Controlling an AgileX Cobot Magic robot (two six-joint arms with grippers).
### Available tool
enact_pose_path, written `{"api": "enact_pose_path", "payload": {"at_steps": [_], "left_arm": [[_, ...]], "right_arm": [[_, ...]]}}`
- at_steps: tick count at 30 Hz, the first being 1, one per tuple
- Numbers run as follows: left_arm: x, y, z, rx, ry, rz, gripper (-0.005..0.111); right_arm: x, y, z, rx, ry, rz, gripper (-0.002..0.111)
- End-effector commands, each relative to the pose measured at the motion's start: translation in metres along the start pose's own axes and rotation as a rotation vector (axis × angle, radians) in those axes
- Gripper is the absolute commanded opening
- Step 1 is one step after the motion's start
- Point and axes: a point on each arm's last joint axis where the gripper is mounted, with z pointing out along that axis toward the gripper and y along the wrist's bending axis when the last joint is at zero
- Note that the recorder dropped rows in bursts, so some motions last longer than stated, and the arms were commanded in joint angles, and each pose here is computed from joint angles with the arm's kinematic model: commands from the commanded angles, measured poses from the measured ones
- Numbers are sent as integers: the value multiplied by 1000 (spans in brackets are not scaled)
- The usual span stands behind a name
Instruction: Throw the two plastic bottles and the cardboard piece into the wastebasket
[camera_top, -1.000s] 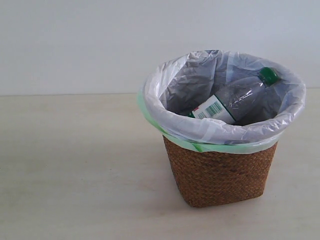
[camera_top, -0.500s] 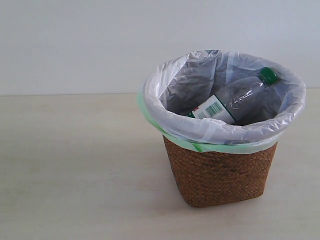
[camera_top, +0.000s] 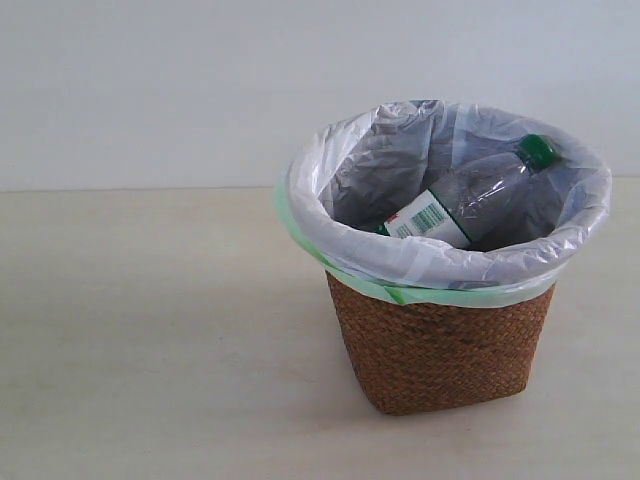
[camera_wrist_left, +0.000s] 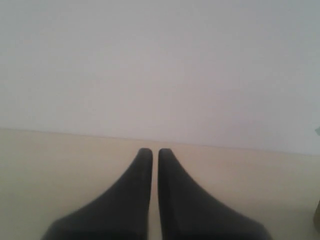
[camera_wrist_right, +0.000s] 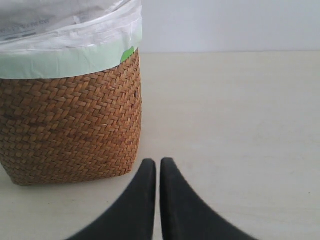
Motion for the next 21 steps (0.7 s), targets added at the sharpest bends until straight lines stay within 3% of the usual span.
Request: {"api": "enact_pose_path", "payload": {"at_steps": [1,8,21], "left_arm": [[1,1,0,-9,-5,-40,4],[4,0,0,-5,35,6,4],[6,6,0,-63,51,-130,4]], "right_arm": [[-1,0,0,7,-12,-8,0],[-1,0,0,7,-12,-8,0],[-1,0,0,7,-12,-8,0]]}}
